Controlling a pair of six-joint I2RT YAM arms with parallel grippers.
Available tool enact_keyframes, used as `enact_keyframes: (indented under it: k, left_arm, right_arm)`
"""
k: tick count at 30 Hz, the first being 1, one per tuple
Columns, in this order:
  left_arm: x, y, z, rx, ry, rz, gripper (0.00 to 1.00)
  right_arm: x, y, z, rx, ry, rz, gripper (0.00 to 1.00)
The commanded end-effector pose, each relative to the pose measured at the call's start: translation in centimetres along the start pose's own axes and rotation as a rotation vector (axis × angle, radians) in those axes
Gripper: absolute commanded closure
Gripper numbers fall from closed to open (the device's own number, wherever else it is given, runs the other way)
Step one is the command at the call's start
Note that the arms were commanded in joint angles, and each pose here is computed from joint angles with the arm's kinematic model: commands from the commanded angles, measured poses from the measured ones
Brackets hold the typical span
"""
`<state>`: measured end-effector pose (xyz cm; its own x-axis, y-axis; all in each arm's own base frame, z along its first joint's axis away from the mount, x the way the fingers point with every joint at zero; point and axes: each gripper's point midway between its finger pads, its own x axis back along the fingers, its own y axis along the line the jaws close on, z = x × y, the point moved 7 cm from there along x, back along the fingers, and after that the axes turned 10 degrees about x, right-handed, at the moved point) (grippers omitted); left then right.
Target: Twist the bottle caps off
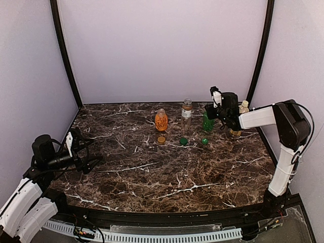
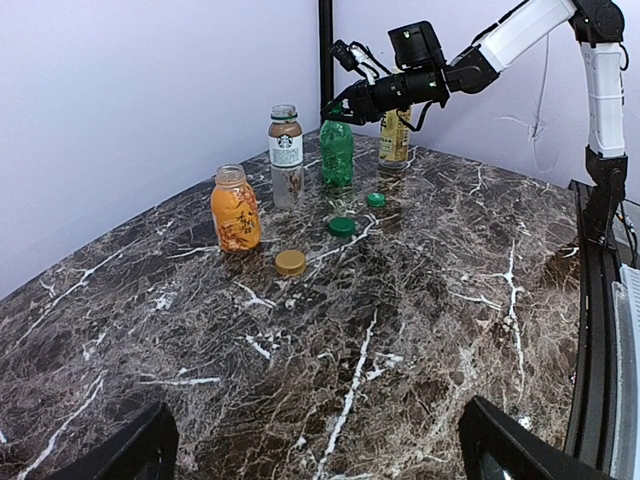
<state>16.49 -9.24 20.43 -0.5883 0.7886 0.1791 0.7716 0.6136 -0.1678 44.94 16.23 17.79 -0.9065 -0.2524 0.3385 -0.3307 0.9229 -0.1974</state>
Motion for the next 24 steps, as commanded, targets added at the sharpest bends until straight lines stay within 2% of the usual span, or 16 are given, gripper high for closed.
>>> enact_keyframes:
  k: [1,6,8,9,15,18,21,24]
  left_arm:
    - [0.0,0.2,0.8,0.015,0.018,-0.005,0.01]
    - [0.0,0.2,0.8,0.015,0.014,-0.003,0.01]
    - [0.0,0.2,0.7,0.014,0.012,-0.003,0.01]
    - [0.0,0.2,0.7,0.014,0.012,-0.003,0.01]
    - [0.0,0.2,0.7,0.014,0.009,-0.002,0.01]
    - [0.0,0.1,0.6,0.011,0.006,0.002,0.01]
    - [0.1,0.1,0.6,0.009,0.004,0.004,0.01]
    - [0.1,0.0,0.5,0.007,0.000,0.005,0.01]
  right_arm:
    - [0.1,-0.3,-0.2,-0.005,0.012,0.009,0.44]
    - [0.3,-0.6,-1.3,0.014,0.001,0.012,0.24]
    - [0.6,-0.7,-2.0,0.017,-0.005,0.010,0.06]
    - [0.8,-0.8,-2.4,0.016,-0.005,0.010,0.02]
    - [2.9,-1.6,-6.9,0.047,-0.015,-0.004,0.01]
    - [4.6,-1.6,-9.9,0.080,-0.010,-0.079,0.01]
    - [6.5,-1.7,-11.9,0.119,0.085,-0.149,0.02]
    - [8.3,-4.6,-12.3,0.104,0.272,0.026,0.01]
